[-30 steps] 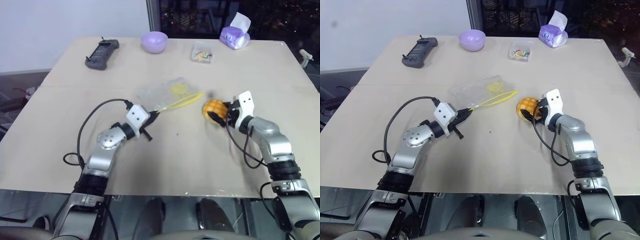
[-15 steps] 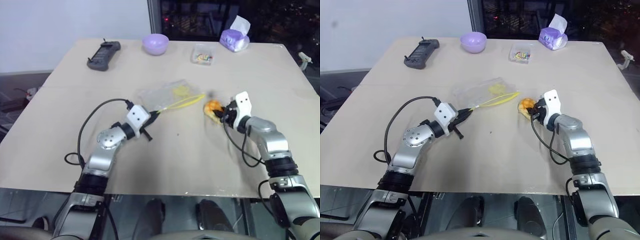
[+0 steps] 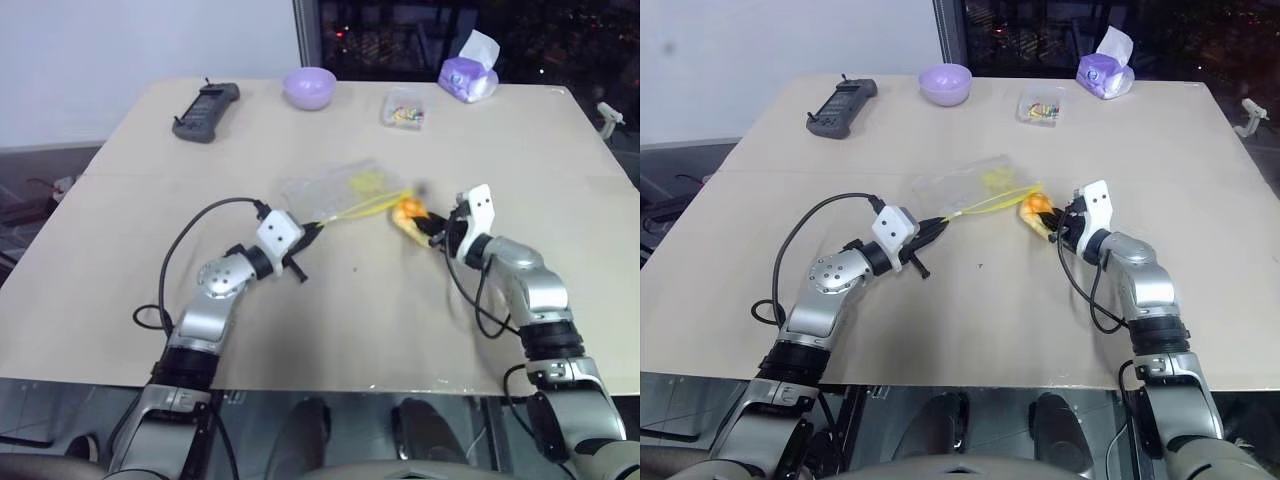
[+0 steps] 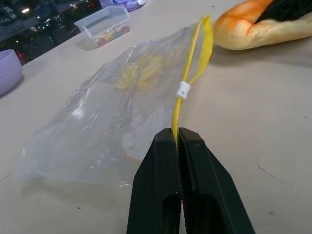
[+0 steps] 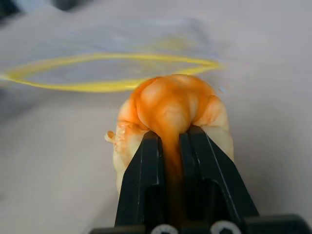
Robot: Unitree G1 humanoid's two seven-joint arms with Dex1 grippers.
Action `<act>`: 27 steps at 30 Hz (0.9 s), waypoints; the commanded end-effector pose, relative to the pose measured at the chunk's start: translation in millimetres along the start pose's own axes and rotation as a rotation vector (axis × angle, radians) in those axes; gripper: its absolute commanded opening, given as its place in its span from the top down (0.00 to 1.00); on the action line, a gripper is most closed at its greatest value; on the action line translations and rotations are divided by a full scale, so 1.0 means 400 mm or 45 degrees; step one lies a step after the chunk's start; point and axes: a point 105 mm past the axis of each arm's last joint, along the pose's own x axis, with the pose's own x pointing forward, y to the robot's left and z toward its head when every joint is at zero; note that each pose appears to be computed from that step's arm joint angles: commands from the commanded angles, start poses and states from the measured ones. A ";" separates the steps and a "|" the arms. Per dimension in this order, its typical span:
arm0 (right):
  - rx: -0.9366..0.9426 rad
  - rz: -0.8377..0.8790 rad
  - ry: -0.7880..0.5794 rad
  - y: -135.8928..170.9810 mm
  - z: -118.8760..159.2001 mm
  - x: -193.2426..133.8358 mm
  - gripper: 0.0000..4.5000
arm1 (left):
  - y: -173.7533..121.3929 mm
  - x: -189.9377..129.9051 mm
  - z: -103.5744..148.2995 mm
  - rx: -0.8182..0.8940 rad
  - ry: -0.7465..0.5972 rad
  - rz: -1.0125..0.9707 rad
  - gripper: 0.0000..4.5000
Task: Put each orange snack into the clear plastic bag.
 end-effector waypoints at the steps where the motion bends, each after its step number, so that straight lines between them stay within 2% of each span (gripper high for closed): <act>1: -0.032 0.116 -0.047 0.045 0.030 0.000 1.00 | 0.007 0.006 0.031 0.031 -0.050 -0.001 1.00; 8: -0.133 0.105 0.068 0.044 0.006 0.027 1.00 | -0.007 0.015 0.045 0.017 -0.078 -0.026 1.00; 16: -0.103 0.094 0.017 0.038 0.036 0.053 1.00 | -0.031 0.010 0.042 0.057 -0.063 -0.128 1.00; 21: -0.146 0.104 0.024 0.026 0.049 0.039 1.00 | -0.031 0.010 0.039 0.128 -0.049 -0.196 1.00; 27: -0.214 0.134 0.082 0.004 0.054 -0.011 1.00 | 0.000 0.017 0.034 0.161 -0.033 -0.164 1.00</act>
